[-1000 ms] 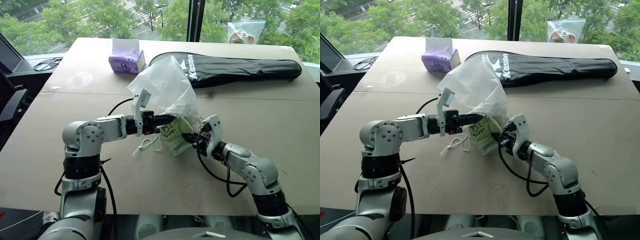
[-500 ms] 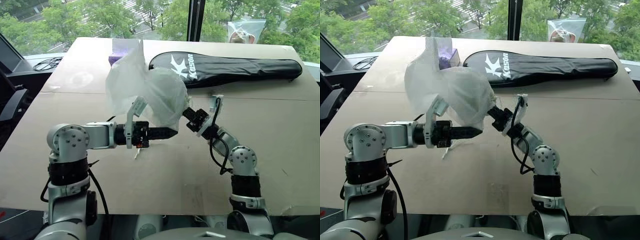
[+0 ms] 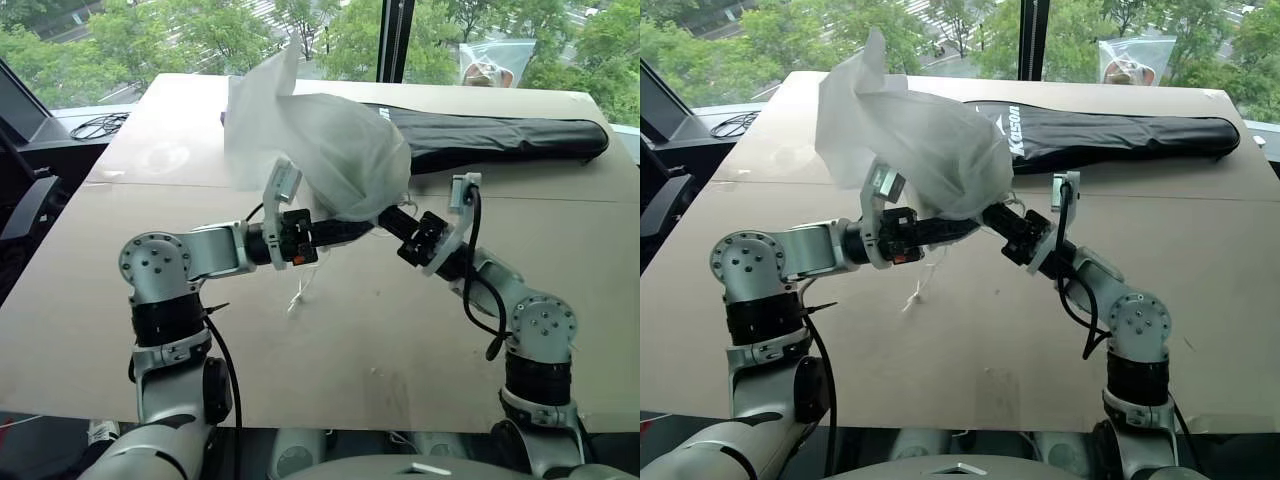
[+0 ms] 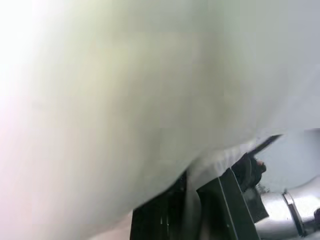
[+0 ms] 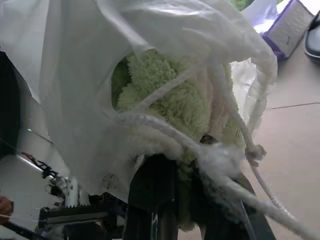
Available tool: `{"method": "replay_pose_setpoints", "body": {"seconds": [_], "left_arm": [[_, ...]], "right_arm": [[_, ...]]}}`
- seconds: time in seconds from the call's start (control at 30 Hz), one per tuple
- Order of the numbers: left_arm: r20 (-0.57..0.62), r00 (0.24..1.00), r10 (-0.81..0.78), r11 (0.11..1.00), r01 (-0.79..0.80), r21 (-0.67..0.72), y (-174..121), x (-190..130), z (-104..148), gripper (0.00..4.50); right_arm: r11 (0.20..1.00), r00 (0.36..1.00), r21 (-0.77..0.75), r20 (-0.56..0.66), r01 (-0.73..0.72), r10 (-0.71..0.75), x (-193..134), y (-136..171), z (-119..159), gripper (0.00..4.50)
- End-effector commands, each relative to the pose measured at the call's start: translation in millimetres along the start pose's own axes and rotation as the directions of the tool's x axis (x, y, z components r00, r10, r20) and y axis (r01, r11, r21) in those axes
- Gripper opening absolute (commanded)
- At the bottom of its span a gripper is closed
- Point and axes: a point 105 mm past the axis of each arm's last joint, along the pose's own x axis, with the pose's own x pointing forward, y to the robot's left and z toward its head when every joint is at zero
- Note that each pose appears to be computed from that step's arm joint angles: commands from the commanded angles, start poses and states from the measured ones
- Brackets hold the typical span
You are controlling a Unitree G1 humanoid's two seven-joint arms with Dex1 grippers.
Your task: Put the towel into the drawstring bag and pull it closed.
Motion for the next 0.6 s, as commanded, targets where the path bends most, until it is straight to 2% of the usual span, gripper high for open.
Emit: {"method": "replay_pose_setpoints", "body": {"seconds": [0.03,0.13,0.2,0.27,0.33,0.4,0.5,0.6], "left_arm": [[0.149,0.979,0.142,0.988,-0.149,0.039,9,-4,24,0.00],[0.072,0.984,0.163,0.981,-0.170,0.091,4,8,9,0.00],[0.078,0.983,0.165,0.968,-0.176,0.177,-7,14,15,0.00],[0.133,0.972,0.196,0.959,-0.218,0.182,-4,16,28,0.00],[0.167,0.922,0.348,0.889,-0.381,0.253,17,12,36,0.00],[0.099,0.863,0.496,0.789,-0.495,0.364,42,4,25,0.00],[0.007,0.897,0.443,0.834,-0.414,0.365,40,8,10,0.00],[-0.080,0.907,0.414,0.839,-0.346,0.420,36,11,-2,0.00]], "right_arm": [[0.991,0.990,-0.059,-0.071,0.119,-0.123,-15,-12,-10,0.16],[0.950,0.950,-0.197,-0.150,0.243,-0.274,-30,-27,-16,0.16],[0.914,0.921,-0.286,-0.179,0.288,-0.346,-39,-34,-16,0.16],[0.918,0.931,-0.279,-0.153,0.282,-0.332,-42,-29,-9,0.16],[0.937,0.950,-0.237,-0.120,0.255,-0.289,-41,-20,0,0.16],[0.956,0.967,-0.191,-0.084,0.221,-0.240,-37,-10,8,0.16],[0.974,0.979,-0.127,-0.052,0.189,-0.197,-27,-4,14,0.16],[0.969,0.974,-0.154,-0.086,0.195,-0.210,-2,-9,6,0.16]]}}
